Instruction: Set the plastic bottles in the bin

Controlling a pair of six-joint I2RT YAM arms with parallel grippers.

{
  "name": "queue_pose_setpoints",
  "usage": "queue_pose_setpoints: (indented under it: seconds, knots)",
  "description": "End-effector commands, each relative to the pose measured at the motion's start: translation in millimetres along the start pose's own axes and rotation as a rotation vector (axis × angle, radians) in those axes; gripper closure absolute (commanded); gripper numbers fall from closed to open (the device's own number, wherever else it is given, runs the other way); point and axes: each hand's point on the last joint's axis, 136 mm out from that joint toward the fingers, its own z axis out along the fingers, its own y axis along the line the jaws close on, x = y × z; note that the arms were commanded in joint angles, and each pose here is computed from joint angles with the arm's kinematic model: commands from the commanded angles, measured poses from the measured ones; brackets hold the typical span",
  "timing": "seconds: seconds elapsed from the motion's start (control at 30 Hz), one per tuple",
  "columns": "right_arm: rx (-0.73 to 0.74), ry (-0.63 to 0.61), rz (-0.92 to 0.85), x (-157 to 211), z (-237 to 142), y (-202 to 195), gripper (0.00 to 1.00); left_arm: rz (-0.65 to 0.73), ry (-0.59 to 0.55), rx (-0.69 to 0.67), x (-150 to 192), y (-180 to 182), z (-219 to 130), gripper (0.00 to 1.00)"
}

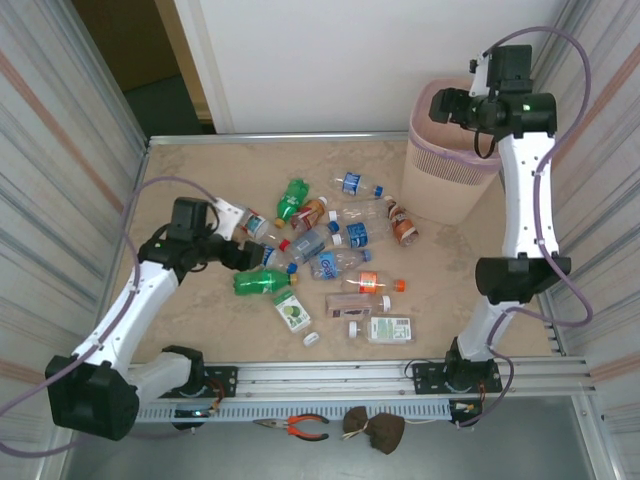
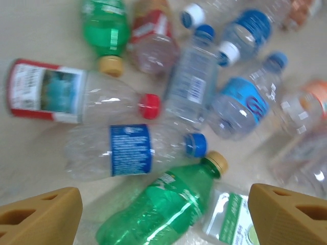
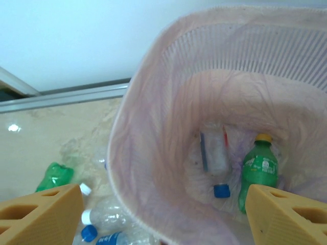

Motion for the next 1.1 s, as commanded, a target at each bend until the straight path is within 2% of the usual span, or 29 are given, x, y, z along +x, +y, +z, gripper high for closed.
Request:
queue_pose_setpoints:
  seconds: [0.0,0.13,0.23,0.4,0.57,0.87,1.07]
  knots:
    - [0.001,-0.049,-0.022,-2,-19,2,0.18,0.315,0.07,0.087,10,-30,-4,0.15]
    - [-0.001,-0.064,-0.024,4,-32,2,0.18,0.565,0.17,0.129,31,-44,4,0.13]
    - [0.003,-0.069,-0.027,9,-39,0,0.18,0.645,0.271,0.163,48,-43,11,0.12]
    - [0.018,-0.072,-0.024,21,-51,-6,0.17,0.737,0.373,0.133,73,-26,24,0.12]
    - [0.025,-0.089,-0.006,32,-65,-12,0.17,0.799,0.371,0.1,79,-17,32,0.13]
    - [-0.002,-0.127,0.025,44,-85,-11,0.17,0.856,0.448,0.047,89,2,50,0.12]
    - [0.009,-0.132,0.024,46,-91,-13,0.17,0.849,0.447,0.085,92,1,60,0.12]
